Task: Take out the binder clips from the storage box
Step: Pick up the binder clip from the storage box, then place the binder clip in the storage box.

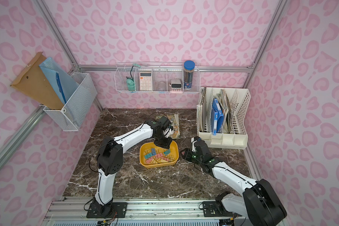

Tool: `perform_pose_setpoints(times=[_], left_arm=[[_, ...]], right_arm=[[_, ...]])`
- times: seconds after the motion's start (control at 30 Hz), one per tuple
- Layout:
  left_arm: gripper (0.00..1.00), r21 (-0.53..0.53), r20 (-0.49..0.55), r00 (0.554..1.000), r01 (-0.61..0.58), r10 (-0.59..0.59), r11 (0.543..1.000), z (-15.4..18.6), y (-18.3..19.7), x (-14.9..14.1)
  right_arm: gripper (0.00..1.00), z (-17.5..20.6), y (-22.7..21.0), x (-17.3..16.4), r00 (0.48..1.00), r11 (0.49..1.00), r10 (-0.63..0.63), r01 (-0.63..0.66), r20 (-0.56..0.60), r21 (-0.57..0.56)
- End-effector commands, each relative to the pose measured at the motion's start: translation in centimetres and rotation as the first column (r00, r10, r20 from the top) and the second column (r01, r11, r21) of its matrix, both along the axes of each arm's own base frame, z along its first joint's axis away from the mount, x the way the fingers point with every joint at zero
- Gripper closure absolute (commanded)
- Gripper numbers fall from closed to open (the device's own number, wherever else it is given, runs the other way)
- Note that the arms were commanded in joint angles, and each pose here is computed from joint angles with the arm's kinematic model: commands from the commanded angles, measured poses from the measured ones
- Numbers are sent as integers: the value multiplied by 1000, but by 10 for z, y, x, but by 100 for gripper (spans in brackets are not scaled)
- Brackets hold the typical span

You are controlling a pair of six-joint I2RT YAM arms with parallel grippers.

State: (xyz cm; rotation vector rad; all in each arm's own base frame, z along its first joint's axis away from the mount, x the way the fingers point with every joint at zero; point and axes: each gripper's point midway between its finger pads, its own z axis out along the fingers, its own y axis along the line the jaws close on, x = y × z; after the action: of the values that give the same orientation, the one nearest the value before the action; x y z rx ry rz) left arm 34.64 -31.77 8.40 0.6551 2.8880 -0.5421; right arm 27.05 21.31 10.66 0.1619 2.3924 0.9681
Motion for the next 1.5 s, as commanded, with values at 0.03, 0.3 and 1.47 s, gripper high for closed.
perform_pose_setpoints(times=[0.03, 0.3, 1.47], left_arm=[[100, -80, 89, 995, -30, 37, 996, 16, -9, 14], [100, -238, 207, 963, -123, 174, 964, 71, -8, 20], [100, -25, 482, 852, -220, 205, 975, 77, 24, 27]], right_arm=[[53, 5, -2, 2, 1000, 1000, -12, 12, 23, 0], [53, 20, -7, 3, 995, 999, -42, 40, 91, 25], [52, 36, -10, 2, 983, 995, -84, 75, 164, 60]])
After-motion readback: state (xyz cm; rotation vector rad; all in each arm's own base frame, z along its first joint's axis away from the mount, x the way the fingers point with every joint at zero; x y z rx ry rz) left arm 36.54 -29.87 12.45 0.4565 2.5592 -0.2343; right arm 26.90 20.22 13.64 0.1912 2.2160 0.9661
